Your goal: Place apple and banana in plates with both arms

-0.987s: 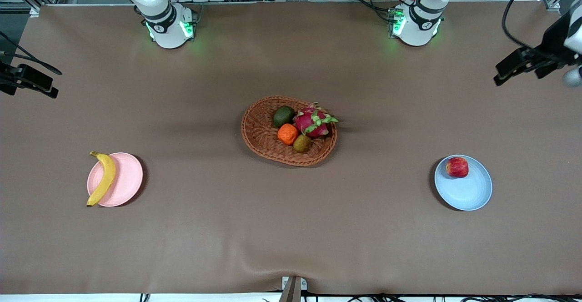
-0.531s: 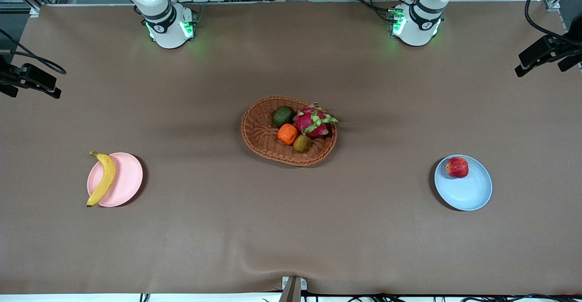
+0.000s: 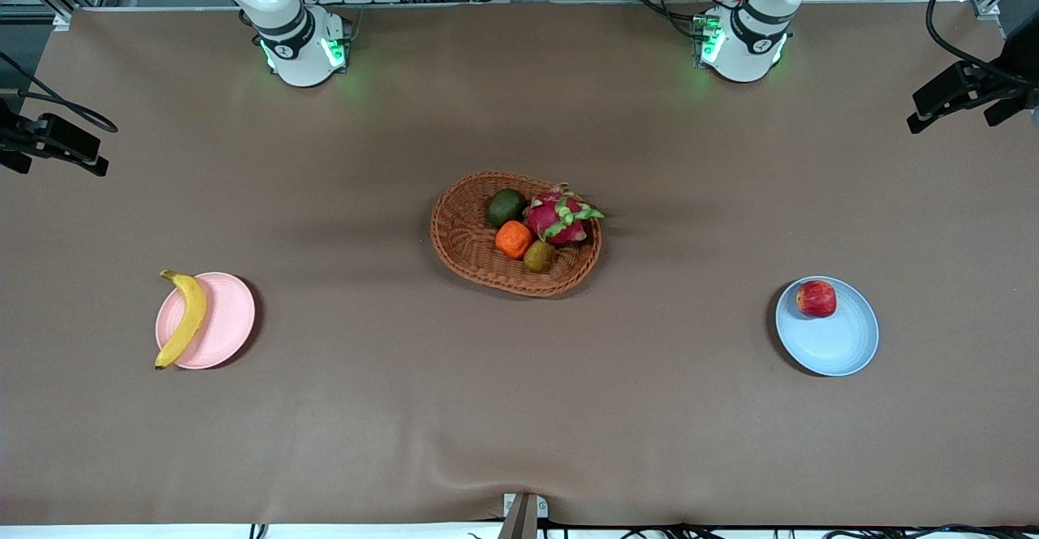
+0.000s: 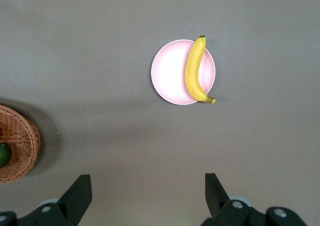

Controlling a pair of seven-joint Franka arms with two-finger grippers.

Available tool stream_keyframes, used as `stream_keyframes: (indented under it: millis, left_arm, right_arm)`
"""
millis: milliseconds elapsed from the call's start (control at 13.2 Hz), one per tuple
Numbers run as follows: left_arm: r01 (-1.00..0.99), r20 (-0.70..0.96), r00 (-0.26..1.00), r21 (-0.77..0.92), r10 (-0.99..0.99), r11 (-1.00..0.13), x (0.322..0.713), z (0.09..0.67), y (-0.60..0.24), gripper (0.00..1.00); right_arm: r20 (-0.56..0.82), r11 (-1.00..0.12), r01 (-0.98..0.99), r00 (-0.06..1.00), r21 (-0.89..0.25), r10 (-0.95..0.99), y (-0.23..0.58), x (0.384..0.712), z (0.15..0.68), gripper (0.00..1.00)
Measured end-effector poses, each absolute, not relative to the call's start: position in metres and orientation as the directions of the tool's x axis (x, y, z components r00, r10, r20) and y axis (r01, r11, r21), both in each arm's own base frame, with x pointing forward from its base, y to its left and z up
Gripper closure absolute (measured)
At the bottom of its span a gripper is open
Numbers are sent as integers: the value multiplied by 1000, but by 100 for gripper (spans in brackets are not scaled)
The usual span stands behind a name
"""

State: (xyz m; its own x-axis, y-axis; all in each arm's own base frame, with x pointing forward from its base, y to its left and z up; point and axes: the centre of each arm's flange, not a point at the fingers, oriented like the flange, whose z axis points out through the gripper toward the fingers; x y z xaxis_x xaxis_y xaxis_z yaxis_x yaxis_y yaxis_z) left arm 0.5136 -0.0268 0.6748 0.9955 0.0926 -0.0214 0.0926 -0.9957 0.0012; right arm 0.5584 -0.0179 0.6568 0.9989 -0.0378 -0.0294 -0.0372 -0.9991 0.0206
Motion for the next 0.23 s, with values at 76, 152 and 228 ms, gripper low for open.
stream_keyframes:
  millis: [76,152,228]
  left_arm:
    - [87,-34,996,-1,87,-996,512,674,-30,0]
    - [82,-42,996,-3,82,-997,511,673,-32,0]
    - [76,-46,996,-3,76,-997,510,673,-36,0]
  right_arm:
    - [-28,-999,-37,999,21,-37,-18,559,657,0]
    - [-28,-999,-37,999,21,-37,-18,559,657,0]
    - [-28,-999,-37,999,21,-38,-18,559,657,0]
